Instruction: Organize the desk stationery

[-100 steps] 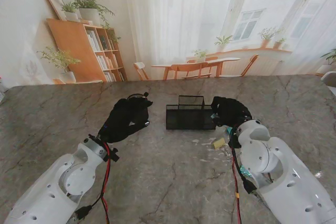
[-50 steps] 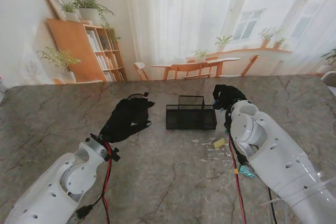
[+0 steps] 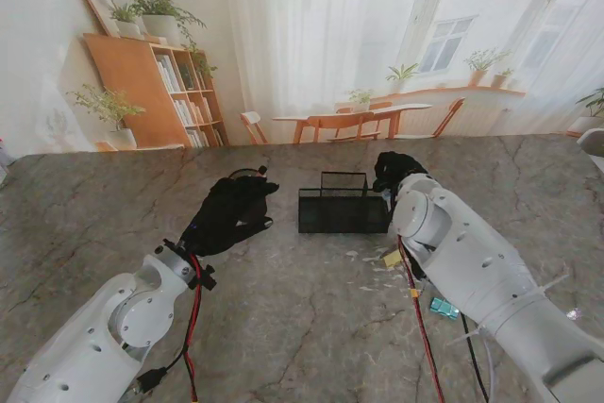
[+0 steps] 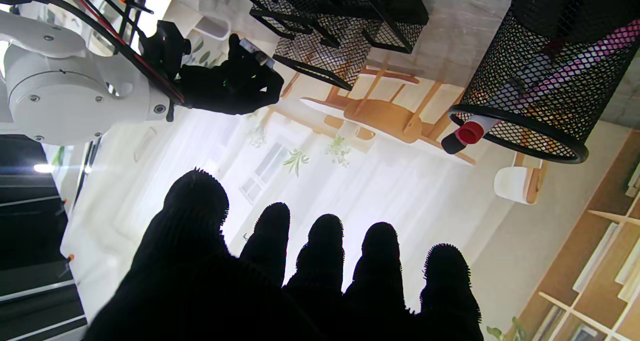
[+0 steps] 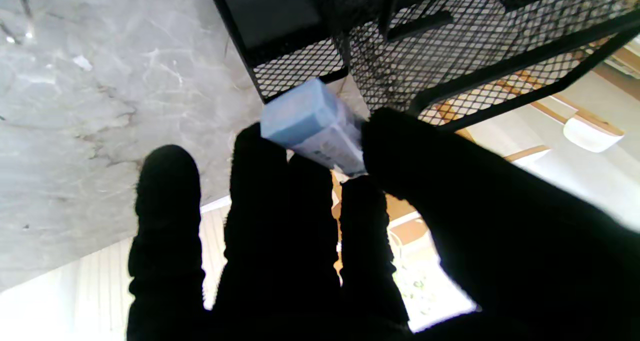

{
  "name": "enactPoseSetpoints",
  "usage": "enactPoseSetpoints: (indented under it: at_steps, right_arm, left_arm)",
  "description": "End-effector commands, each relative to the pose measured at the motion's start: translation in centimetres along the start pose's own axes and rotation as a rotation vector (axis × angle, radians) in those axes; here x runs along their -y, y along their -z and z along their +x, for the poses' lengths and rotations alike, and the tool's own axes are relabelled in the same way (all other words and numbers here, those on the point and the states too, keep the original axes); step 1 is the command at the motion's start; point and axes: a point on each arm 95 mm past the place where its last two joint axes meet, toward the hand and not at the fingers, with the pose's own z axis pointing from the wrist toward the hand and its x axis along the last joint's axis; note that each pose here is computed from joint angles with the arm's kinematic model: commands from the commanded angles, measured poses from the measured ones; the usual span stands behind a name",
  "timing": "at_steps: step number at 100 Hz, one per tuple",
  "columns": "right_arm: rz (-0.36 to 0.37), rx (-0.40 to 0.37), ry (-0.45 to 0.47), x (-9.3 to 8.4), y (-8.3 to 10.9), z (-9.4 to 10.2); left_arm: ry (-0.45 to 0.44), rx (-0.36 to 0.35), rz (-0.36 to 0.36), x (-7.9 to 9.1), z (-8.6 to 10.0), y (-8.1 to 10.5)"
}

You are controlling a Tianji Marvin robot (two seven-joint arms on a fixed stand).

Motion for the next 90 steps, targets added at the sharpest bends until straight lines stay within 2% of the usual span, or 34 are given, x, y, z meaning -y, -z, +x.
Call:
enactPoseSetpoints:
  at_steps: [1,90]
  right_arm:
    - [0.015,-0.005,0.003,0.11,-0.09,0.41]
    - [0.069,0.023,0.043,0.79,0.23,-0.18]
  left_arm:
    - [0.004,0.005,-0.005,-0.19,-0.02,0.00]
    - [0.010,0.002,0.003,-0.26,0.00,0.09]
